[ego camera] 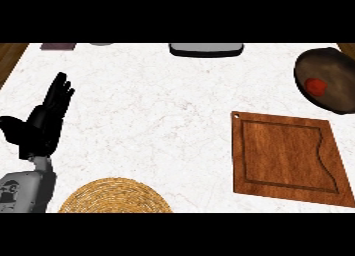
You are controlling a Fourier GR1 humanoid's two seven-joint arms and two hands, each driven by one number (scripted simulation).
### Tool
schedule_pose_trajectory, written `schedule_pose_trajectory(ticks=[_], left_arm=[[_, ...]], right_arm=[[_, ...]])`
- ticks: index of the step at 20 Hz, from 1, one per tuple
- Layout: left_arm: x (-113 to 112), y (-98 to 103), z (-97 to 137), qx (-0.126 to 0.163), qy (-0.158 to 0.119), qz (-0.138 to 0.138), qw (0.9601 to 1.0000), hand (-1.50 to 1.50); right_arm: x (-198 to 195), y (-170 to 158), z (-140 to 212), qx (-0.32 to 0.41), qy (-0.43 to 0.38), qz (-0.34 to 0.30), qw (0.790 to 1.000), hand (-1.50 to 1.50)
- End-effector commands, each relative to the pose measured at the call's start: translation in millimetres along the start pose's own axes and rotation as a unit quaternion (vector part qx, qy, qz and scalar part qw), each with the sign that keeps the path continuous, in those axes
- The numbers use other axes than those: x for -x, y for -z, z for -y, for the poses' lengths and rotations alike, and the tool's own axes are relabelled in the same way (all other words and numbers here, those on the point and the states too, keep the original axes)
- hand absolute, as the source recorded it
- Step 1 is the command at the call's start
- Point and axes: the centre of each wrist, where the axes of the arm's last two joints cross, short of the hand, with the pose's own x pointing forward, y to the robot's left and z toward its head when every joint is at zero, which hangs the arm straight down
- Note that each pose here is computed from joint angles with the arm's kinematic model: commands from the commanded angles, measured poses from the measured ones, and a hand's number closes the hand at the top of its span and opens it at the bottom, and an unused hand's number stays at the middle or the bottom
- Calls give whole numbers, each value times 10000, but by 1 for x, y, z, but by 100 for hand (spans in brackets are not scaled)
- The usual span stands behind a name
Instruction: Pick the bell pepper from the cutting board and place it in the pan
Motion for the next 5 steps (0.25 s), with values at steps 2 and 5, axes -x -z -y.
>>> schedule_pose_trajectory(ticks=[2,5], left_arm=[[-17,5,13,-49,-54,-12,10000,0],[-2,4,1,-17,-57,24,10000,0]], right_arm=[[3,-16,13,-596,273,272,9975,-150],[3,-9,4,-580,-2,307,9978,-150]])
